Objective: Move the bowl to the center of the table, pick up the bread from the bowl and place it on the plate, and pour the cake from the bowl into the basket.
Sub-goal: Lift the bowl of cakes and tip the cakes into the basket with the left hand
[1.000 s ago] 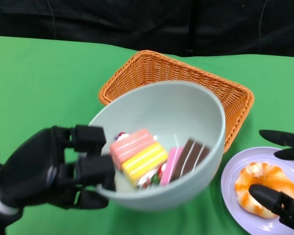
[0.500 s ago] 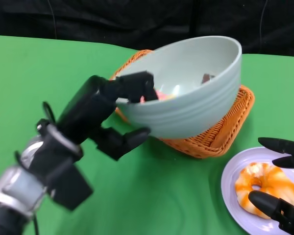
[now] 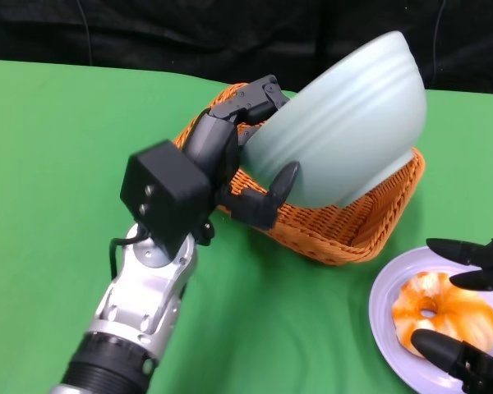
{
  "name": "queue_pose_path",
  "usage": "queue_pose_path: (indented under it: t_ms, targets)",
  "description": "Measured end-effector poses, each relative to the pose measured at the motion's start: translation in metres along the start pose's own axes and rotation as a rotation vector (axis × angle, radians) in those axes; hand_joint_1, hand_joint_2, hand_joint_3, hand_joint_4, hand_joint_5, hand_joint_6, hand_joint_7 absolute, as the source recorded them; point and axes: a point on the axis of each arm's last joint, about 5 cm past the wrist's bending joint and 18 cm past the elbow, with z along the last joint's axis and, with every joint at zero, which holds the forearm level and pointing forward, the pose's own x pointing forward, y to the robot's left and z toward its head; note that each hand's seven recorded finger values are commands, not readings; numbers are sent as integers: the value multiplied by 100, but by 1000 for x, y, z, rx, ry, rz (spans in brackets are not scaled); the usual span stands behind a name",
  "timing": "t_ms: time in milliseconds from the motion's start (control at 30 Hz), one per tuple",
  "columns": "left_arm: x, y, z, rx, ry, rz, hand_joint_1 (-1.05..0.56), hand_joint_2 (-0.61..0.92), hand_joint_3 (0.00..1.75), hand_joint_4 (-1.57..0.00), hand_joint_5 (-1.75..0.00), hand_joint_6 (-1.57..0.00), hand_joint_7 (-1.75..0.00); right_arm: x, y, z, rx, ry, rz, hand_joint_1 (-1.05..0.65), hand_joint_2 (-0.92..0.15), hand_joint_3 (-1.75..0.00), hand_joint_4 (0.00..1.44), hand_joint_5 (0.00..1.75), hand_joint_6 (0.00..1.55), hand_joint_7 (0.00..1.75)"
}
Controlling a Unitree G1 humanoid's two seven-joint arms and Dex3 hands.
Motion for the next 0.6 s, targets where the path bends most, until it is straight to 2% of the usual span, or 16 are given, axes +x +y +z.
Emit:
queue_pose_path:
  t_ms: [100,233,333,500,600]
  targets:
    - [4,-5,-1,-140,59,60,-16,22,174,-105,-175,-90,-175,0,1,0,3,0,4,-39,-92,-14,44,89,27,70]
    - [8,-14,-2,-361,189,182,-18,27,175,-108,-175,-92,-175,-1,1,0,-3,1,7,-40,-92,-14,44,89,27,70]
    - [9,-16,-1,-522,268,236,-20,31,175,-108,-175,-92,-175,-1,1,0,-10,3,11,-41,-92,-16,44,88,27,69]
    - [3,-5,-3,-754,397,362,-23,31,174,-110,-175,-93,-175,-2,1,1,-10,4,16,-41,-92,-16,45,88,27,69]
    - [-1,2,-3,-861,442,446,-22,32,169,-111,-175,-87,-175,-1,2,1,-9,2,16,-42,-92,-17,44,87,27,68]
